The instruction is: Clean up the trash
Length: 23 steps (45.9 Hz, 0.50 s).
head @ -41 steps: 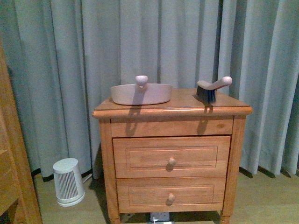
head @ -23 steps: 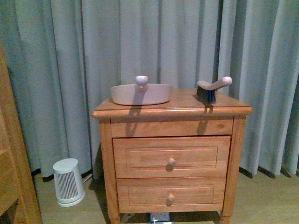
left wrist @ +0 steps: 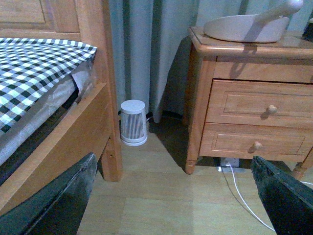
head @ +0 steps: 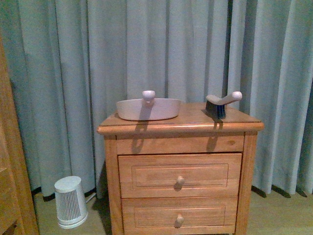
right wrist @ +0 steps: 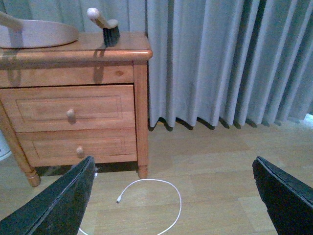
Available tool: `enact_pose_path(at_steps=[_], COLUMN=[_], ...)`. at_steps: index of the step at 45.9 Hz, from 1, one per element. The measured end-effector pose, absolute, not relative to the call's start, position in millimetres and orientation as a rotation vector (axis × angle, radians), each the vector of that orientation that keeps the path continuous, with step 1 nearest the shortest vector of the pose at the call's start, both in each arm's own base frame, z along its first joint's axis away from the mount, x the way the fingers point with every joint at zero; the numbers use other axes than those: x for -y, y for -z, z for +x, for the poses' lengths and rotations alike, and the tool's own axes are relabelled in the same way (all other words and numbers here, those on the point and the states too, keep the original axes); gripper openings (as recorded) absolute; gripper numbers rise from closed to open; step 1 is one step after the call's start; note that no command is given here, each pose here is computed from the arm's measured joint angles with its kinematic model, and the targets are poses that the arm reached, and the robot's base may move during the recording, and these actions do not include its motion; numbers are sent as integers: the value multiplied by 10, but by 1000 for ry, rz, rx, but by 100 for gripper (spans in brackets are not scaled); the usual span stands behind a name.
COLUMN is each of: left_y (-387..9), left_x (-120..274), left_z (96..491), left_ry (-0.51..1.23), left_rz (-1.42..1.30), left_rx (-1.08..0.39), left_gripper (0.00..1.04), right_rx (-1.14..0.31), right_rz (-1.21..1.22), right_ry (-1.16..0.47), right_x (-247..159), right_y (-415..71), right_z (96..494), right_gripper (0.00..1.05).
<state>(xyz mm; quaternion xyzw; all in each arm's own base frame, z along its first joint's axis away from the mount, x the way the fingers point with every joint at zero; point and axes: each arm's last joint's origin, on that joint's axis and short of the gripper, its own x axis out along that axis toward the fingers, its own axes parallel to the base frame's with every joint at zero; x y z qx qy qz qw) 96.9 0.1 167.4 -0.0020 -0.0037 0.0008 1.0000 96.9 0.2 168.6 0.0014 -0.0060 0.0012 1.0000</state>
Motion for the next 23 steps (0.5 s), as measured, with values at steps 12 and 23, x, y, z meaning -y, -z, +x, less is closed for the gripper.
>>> enact_pose_path(at_steps=[12, 23], left_y=[-1674, -1674], left_x=[-1, -1], left_z=[969, 969], left_ry=[-2, -2], left_rz=[-4, -4], left_rx=[7, 7], left_gripper=[97, 97], right_rx=[12, 12], right_rz=[3, 3], right_ry=[-2, -2], right_x=[-2, -2], right_y=[-1686, -1686], right_z=[969, 969], right_gripper=[97, 97])
